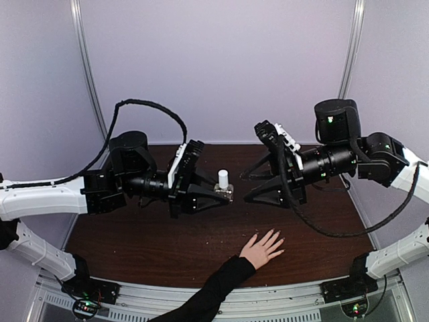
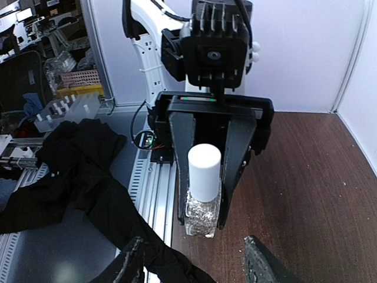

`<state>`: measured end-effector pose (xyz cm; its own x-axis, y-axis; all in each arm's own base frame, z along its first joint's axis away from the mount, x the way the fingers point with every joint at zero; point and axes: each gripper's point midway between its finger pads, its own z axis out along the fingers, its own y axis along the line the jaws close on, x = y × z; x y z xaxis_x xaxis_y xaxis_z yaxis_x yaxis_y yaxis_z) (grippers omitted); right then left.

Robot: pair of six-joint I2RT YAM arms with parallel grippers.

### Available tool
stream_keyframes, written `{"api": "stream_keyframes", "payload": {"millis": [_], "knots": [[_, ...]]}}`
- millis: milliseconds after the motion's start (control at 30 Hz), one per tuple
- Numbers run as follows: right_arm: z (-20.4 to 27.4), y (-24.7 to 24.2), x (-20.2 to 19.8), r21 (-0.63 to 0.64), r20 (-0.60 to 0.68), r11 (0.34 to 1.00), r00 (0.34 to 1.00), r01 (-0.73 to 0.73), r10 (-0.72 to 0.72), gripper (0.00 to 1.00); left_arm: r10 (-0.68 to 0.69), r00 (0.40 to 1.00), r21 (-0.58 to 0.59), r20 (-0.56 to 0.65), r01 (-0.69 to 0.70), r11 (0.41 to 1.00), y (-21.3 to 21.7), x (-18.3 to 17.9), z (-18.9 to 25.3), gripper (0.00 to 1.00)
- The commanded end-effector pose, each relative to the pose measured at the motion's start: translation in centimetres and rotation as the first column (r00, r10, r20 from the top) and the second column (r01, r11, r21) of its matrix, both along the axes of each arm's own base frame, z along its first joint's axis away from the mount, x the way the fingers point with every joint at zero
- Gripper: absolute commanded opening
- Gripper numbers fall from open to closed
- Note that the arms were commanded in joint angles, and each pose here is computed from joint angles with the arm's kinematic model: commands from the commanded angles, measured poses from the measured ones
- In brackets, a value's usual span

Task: Paint the nails
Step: Screw the nail polish bottle cap onto the nail polish bottle.

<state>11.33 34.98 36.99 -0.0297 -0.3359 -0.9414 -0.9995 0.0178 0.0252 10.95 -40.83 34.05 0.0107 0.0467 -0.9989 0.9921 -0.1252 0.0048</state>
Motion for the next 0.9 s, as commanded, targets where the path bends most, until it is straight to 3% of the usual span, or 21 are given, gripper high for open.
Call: {"api": "stream_keyframes", "payload": {"millis": [0,300,700,867], "knots": [[1.8,-0.2,-2.6,0.040,-0.018,0.988,0.988,-0.152,0.153,0.56,-0.173,0.985,-0.035,0.011,0.174,0.984,0.0,-2.4,1.8,0.00],[2.7,1.3,-4.1,0.075,-0.078,0.960,0.958,-0.269,0.275,0.54,-0.318,0.947,-0.018,-0.045,0.317,0.948,-0.8,-3.8,1.6,0.00],[3.0,2.1,-5.0,0.099,-0.121,0.937,0.931,-0.335,0.346,0.49,-0.375,0.924,-0.023,-0.077,0.375,0.927,-1.5,-4.1,1.3,0.00],[2.9,2.2,-5.0,0.097,-0.124,0.936,0.929,-0.338,0.349,0.41,-0.380,0.922,-0.032,-0.076,0.378,0.925,-1.6,-4.1,1.5,0.00]]}}
